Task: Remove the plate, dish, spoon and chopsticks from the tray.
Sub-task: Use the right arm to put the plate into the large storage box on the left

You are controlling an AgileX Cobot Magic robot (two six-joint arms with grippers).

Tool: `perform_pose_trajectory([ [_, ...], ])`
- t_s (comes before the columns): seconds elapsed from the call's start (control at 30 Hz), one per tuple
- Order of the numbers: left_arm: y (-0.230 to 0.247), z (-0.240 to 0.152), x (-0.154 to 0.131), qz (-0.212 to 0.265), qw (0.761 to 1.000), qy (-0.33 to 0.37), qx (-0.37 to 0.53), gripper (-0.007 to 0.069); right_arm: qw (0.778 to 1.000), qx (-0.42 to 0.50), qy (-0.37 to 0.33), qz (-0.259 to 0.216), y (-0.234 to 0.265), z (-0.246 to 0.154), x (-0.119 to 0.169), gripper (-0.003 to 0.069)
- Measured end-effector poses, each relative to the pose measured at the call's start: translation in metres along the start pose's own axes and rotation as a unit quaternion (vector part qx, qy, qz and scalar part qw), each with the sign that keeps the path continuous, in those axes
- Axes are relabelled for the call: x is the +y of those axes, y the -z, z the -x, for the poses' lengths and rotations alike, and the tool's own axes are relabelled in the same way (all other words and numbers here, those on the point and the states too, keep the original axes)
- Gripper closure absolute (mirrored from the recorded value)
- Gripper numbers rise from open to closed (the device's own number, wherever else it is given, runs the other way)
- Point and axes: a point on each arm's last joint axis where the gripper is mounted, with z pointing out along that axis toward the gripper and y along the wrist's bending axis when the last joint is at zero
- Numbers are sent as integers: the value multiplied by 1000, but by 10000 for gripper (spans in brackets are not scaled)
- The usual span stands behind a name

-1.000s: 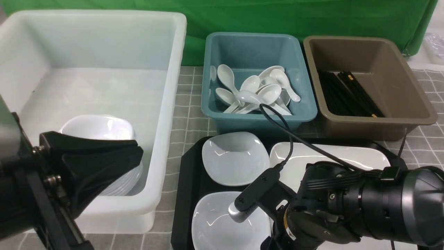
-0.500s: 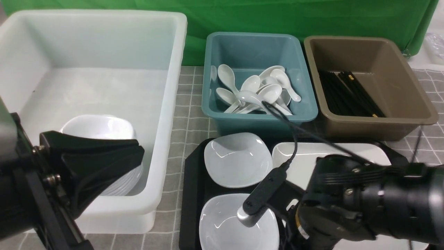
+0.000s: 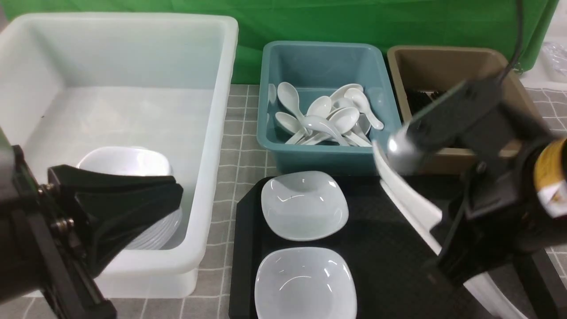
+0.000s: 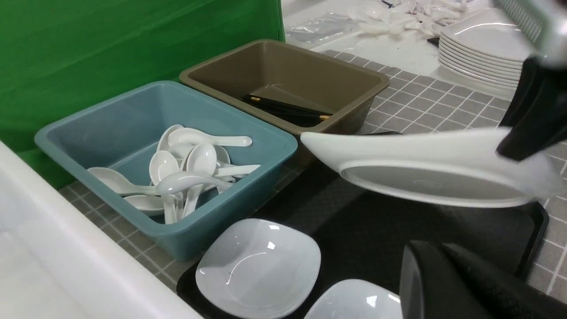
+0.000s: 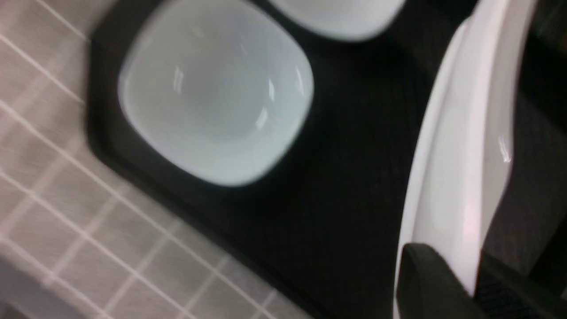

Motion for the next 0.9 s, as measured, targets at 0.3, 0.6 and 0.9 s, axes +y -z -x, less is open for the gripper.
perform_pose_trajectory([
  [0.3,54,17,6,113,993,15,11,612,986,-128,103,35,63,50,17,592],
  [0.6,80,5,2,141,989,27,36,612,971,-188,147,32,60,107,32,592],
  [0.9,88,-9,2,158,982,39,97,612,941,-249,229,32,52,168,54,592],
])
